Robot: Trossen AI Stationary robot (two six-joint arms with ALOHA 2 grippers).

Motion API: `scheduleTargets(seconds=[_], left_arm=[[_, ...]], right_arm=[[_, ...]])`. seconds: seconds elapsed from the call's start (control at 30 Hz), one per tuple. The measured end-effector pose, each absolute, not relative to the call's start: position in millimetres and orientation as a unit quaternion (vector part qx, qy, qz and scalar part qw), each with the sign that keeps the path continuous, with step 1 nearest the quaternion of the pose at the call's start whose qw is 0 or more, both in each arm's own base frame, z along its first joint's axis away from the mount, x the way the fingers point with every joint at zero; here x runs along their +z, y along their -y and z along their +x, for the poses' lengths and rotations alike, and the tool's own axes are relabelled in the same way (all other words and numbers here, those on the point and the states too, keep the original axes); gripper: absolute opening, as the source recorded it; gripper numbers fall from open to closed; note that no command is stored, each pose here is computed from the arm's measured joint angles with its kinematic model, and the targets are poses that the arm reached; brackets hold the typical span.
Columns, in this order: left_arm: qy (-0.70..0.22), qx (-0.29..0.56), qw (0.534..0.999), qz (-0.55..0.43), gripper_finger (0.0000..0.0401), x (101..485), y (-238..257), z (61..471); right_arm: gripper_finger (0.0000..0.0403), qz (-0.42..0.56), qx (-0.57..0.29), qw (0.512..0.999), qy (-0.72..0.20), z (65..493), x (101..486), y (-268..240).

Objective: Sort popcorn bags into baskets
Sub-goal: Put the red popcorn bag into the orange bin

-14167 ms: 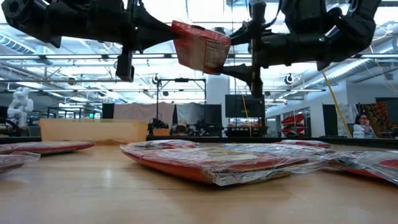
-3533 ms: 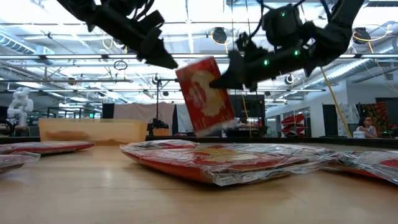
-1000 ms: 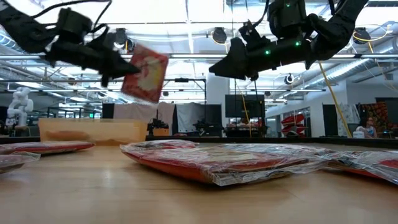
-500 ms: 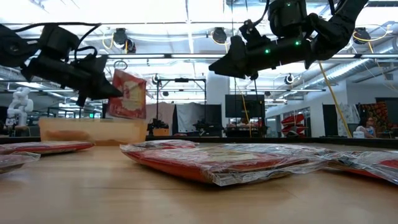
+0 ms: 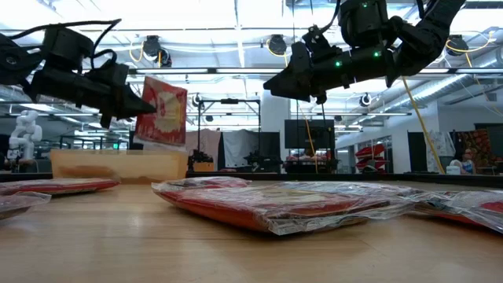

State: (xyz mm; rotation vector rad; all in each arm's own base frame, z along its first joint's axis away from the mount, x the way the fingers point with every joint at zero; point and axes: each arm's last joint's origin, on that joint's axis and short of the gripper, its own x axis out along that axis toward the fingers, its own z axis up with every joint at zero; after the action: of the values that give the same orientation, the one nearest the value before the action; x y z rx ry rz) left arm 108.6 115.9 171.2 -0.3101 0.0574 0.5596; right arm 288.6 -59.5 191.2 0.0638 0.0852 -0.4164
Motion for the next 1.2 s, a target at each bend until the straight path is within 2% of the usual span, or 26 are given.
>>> scheduleTargets(seconds=[0.27, 0.63, 0.77, 0.97, 1.2], left_arm=[[-0.091, 0.304, 0.933, -0.171, 0.0030, 158, -119, 101], [-0.095, 0.307, 0.926, -0.196, 0.0036, 155, -118, 101], [-0.101, 0.312, 0.924, -0.196, 0.0065, 154, -118, 101], [-0.120, 0.374, 0.899, -0.194, 0.0130, 150, -119, 98], [-0.079, 0.401, 0.897, -0.167, 0.0187, 158, -123, 98]], right_arm=[[0.0185, 0.037, -0.207, 0.977, -0.041, 289, 191, 60], [0.0185, 0.044, -0.208, 0.976, -0.039, 289, 191, 60], [0.0185, 0.057, -0.209, 0.976, -0.035, 289, 192, 60], [0.0185, 0.069, -0.209, 0.975, -0.029, 289, 192, 60], [0.0185, 0.079, -0.209, 0.974, -0.028, 289, 192, 60]])
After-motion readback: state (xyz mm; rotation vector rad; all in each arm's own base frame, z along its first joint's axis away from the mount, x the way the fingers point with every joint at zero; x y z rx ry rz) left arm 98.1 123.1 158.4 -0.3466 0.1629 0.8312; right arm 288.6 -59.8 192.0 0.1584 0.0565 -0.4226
